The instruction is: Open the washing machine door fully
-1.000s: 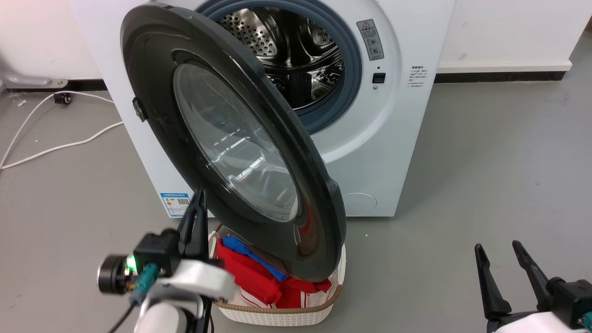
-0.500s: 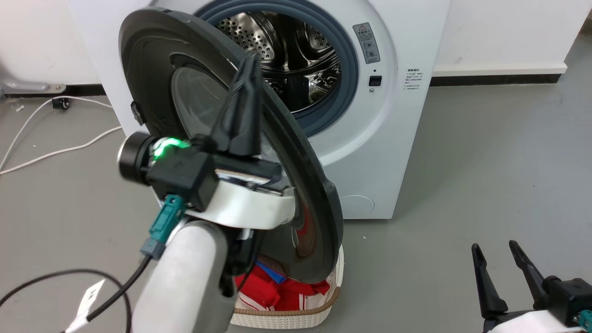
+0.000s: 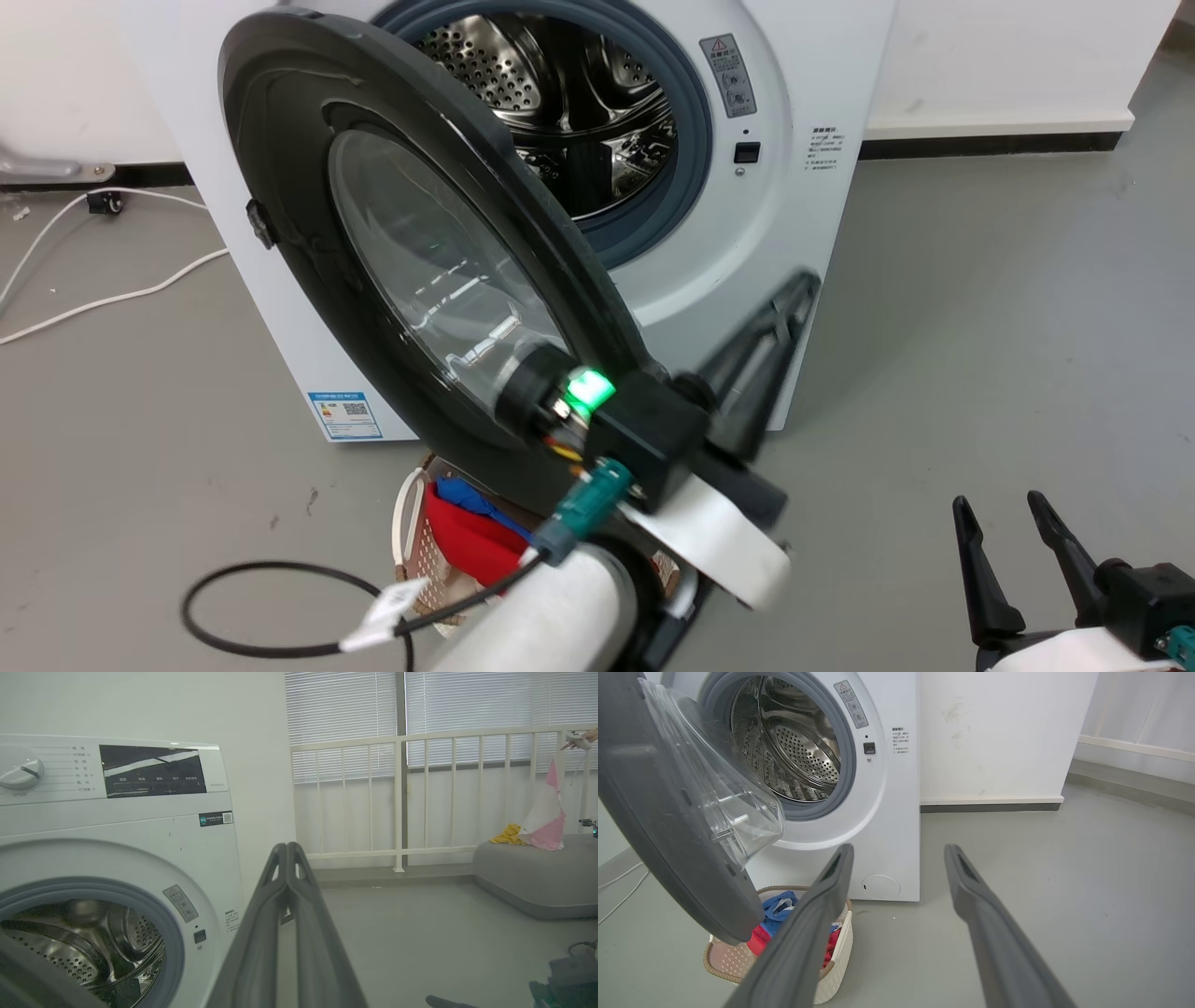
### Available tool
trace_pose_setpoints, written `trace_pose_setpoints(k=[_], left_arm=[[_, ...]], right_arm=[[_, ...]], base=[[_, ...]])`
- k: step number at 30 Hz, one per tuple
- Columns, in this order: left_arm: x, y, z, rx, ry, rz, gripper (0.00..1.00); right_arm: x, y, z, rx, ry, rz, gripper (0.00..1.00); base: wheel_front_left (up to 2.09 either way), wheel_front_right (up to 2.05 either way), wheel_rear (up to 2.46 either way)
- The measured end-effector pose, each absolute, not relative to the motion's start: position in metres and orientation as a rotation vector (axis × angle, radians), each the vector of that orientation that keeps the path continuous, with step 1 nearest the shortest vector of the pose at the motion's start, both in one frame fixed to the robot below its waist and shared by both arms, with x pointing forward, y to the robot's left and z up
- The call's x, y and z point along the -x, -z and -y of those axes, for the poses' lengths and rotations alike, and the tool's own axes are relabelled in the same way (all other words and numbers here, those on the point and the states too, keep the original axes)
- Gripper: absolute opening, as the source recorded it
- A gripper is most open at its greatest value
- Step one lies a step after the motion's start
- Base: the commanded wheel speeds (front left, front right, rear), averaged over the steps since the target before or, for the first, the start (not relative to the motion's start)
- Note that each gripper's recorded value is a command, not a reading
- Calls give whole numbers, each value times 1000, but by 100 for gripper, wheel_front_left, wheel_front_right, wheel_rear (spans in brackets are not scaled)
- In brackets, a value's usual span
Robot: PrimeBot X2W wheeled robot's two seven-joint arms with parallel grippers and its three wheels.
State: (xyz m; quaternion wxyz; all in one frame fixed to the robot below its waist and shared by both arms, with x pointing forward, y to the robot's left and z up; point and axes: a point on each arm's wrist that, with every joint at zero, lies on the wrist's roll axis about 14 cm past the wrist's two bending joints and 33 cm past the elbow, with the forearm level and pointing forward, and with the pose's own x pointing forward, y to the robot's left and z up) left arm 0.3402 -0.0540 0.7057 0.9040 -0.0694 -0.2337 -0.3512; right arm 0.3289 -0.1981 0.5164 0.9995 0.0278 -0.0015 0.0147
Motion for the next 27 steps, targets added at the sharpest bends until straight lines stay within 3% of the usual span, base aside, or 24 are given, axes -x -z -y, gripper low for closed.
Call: trace_pose_setpoints(k=[8, 14, 27], left_arm=[[-329, -613, 93, 124, 849, 147, 0], [-336, -563, 98, 104, 835, -21, 0], [-385, -534, 70, 105, 655, -96, 0]], right_arm=[[-333, -509, 199, -60, -25, -22, 100], [-334, -503, 203, -72, -10, -42, 100], [-334, -493, 209, -101, 19, -66, 100]], base=[[0, 0, 0], [0, 0, 0], [0, 0, 0]])
